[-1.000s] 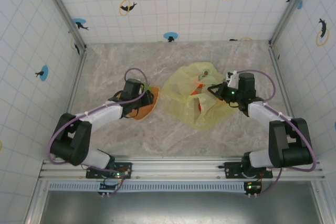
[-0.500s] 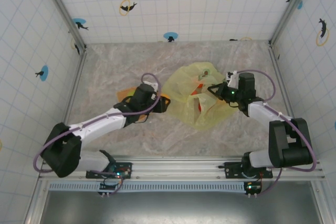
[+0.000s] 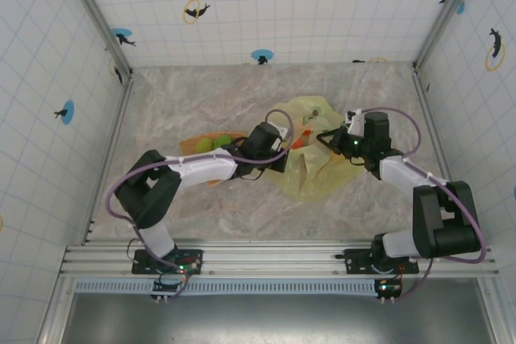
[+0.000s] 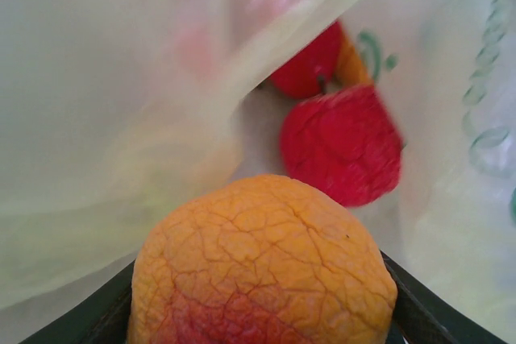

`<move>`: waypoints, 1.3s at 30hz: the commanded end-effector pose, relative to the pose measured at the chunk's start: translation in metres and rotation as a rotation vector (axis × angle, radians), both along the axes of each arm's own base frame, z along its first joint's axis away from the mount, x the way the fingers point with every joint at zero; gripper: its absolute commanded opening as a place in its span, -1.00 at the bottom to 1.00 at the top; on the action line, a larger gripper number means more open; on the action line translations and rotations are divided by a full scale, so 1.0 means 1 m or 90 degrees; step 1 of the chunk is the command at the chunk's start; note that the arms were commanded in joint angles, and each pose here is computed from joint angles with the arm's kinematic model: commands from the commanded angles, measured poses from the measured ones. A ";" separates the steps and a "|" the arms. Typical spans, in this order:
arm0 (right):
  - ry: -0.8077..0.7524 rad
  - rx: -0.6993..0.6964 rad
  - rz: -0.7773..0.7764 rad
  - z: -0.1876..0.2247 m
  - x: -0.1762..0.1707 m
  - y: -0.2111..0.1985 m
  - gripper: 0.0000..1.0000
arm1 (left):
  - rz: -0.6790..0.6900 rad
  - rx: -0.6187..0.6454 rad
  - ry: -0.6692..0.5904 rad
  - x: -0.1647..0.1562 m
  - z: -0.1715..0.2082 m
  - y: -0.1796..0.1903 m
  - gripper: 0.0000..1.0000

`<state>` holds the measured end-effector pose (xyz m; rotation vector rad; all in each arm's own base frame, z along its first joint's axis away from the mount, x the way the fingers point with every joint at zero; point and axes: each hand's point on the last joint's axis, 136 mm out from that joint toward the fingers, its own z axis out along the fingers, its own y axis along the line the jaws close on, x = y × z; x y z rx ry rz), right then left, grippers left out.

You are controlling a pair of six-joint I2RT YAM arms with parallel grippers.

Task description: Place the fruits into the plastic bag

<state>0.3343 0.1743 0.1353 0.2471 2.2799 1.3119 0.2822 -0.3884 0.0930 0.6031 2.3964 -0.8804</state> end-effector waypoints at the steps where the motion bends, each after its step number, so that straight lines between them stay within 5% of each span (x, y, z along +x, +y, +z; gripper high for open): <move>1: -0.024 0.006 0.007 0.011 0.000 0.004 -1.00 | -0.030 -0.048 -0.017 0.008 0.015 -0.028 0.18; 11: -0.023 0.003 0.008 0.011 0.000 0.005 -1.00 | 0.106 -0.086 -0.036 0.049 0.017 -0.035 0.24; 18: -0.024 0.000 0.006 0.011 0.000 0.004 -1.00 | 0.092 -0.103 -0.007 0.048 0.008 -0.048 0.30; 39: -0.032 0.002 -0.007 0.018 0.011 0.001 -1.00 | -0.060 -0.116 -0.005 -0.037 -0.001 -0.032 0.35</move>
